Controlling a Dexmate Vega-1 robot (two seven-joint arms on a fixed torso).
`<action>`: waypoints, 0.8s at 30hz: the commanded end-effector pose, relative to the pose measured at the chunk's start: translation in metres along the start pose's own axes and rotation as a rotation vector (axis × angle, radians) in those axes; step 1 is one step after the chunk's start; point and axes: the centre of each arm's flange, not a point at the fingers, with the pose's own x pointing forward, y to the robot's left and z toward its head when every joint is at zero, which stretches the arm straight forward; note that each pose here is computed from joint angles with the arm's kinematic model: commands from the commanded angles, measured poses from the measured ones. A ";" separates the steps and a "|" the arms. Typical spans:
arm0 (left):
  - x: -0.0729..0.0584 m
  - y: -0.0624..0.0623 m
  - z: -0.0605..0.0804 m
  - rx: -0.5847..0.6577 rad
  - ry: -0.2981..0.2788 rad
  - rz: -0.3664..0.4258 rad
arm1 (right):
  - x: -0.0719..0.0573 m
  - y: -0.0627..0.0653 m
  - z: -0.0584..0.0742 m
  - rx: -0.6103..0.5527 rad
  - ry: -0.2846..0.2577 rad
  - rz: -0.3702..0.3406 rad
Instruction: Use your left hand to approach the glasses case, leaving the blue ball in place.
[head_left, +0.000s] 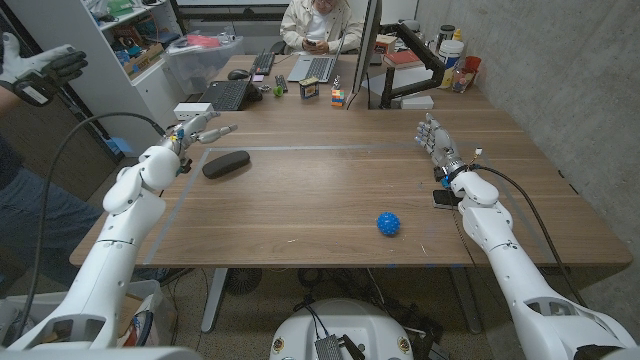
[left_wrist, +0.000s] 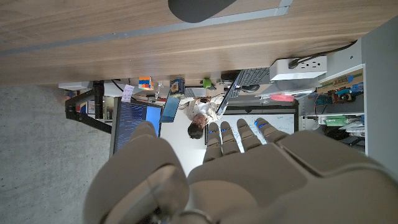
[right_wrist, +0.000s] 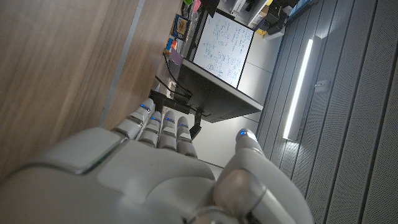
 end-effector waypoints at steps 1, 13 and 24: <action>0.001 0.000 0.003 0.111 0.015 0.030 | -0.001 -0.003 0.001 -0.001 0.000 0.001; 0.005 -0.004 -0.005 0.140 0.040 0.029 | 0.002 -0.003 0.000 -0.002 0.005 0.006; 0.014 -0.007 -0.014 0.120 0.060 0.007 | 0.003 -0.003 0.000 -0.004 0.010 0.003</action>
